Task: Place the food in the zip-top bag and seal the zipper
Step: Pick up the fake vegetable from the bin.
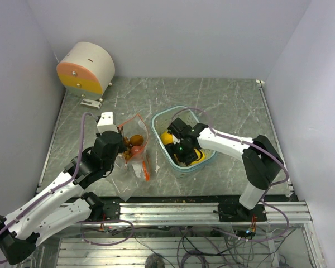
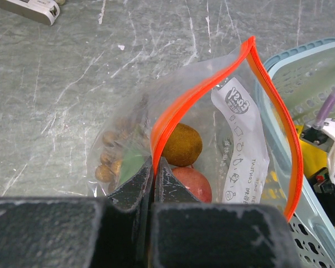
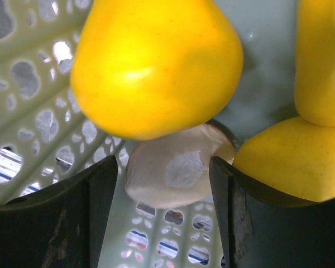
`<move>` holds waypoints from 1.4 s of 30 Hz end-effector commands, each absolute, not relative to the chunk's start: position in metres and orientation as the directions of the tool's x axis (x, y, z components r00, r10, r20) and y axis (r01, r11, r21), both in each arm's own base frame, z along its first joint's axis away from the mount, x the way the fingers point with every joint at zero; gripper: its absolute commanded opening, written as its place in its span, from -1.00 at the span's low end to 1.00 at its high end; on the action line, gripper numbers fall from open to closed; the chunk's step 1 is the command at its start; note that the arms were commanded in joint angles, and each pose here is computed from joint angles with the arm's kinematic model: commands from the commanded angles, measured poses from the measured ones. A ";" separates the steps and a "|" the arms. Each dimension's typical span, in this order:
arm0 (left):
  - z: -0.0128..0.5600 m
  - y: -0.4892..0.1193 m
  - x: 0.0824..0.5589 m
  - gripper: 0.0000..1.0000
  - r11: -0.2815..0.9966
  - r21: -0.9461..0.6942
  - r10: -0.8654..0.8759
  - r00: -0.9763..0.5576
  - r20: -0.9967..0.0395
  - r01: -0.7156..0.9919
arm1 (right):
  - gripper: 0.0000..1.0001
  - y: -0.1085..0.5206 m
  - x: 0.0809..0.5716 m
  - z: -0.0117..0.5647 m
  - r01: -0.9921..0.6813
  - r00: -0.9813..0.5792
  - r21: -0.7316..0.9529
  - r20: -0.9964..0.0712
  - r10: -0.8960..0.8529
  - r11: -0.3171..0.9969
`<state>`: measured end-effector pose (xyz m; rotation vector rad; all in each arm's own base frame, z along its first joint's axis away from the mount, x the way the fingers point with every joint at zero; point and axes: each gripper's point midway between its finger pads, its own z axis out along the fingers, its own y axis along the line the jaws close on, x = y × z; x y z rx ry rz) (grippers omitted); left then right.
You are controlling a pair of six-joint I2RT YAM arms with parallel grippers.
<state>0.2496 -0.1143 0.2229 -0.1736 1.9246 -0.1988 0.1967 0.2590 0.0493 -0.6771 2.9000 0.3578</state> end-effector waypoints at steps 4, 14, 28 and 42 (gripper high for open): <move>0.223 -0.113 0.252 -0.86 0.975 -0.221 -0.221 -0.339 -0.914 -0.039 | 0.25 0.243 0.199 0.018 -0.439 -0.893 0.102 -0.164 -0.420 0.893; 0.224 -0.111 0.252 -0.86 0.974 -0.221 -0.224 -0.336 -0.915 -0.046 | -0.88 0.238 0.226 0.056 -0.397 -0.884 0.006 -0.273 -0.380 0.918; 0.224 -0.112 0.252 -0.86 0.974 -0.223 -0.224 -0.335 -0.915 -0.043 | -1.00 0.272 0.260 0.209 -0.422 -0.717 0.209 -0.673 -0.184 0.882; 0.225 -0.112 0.251 -0.86 0.970 -0.239 -0.239 -0.333 -0.912 -0.040 | -1.00 0.356 0.226 0.354 -0.733 -0.551 0.563 -0.820 0.153 0.381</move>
